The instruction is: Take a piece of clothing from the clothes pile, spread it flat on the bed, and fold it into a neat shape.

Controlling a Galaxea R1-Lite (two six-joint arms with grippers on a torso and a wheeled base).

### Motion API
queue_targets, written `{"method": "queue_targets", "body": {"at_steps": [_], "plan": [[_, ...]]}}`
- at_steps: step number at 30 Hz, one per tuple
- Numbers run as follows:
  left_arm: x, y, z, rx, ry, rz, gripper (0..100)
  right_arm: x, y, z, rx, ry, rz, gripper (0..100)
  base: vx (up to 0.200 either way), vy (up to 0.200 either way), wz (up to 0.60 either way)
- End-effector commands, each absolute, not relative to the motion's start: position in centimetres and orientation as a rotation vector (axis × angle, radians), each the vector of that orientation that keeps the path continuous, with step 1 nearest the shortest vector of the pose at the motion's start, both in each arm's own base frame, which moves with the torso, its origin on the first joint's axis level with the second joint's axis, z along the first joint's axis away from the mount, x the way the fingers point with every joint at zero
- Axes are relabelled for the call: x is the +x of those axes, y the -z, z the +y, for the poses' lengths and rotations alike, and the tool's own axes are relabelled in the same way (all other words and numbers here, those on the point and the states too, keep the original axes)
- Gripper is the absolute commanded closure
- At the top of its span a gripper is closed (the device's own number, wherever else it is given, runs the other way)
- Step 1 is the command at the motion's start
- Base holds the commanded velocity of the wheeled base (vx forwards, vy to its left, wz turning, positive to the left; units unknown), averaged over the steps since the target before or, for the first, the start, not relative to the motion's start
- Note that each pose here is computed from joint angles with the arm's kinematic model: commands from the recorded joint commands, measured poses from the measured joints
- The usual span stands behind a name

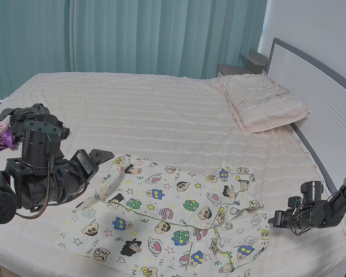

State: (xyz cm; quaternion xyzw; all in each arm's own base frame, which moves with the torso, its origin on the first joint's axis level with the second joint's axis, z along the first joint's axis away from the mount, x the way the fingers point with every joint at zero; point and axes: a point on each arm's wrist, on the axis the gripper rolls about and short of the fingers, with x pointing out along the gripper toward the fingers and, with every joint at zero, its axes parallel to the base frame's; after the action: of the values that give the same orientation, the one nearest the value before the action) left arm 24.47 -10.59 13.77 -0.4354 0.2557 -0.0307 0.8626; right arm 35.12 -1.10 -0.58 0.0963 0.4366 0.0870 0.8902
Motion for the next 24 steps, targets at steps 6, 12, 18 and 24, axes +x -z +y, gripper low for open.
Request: {"method": "queue_targets", "body": {"at_steps": [6,12,18,24], "plan": [[24.4,-13.8,-10.6,-0.914,0.065,0.535,0,34.9,0.5,-3.2,0.200,-0.104,0.903,100,0.000,0.000,0.00],[24.4,-13.8,-10.6,-0.914,0.065,0.535,0,34.5,0.4,-3.4,0.222,-0.131,0.900,100,0.000,0.000,0.00],[24.4,-13.8,-10.6,-0.913,0.064,0.536,0,34.3,0.7,-2.2,0.236,-0.199,0.919,0,0.000,0.000,0.00],[24.4,-13.7,-10.6,-0.914,0.064,0.538,0,34.5,1.2,-1.0,0.239,-0.260,0.932,0,0.000,0.000,0.00]]}}
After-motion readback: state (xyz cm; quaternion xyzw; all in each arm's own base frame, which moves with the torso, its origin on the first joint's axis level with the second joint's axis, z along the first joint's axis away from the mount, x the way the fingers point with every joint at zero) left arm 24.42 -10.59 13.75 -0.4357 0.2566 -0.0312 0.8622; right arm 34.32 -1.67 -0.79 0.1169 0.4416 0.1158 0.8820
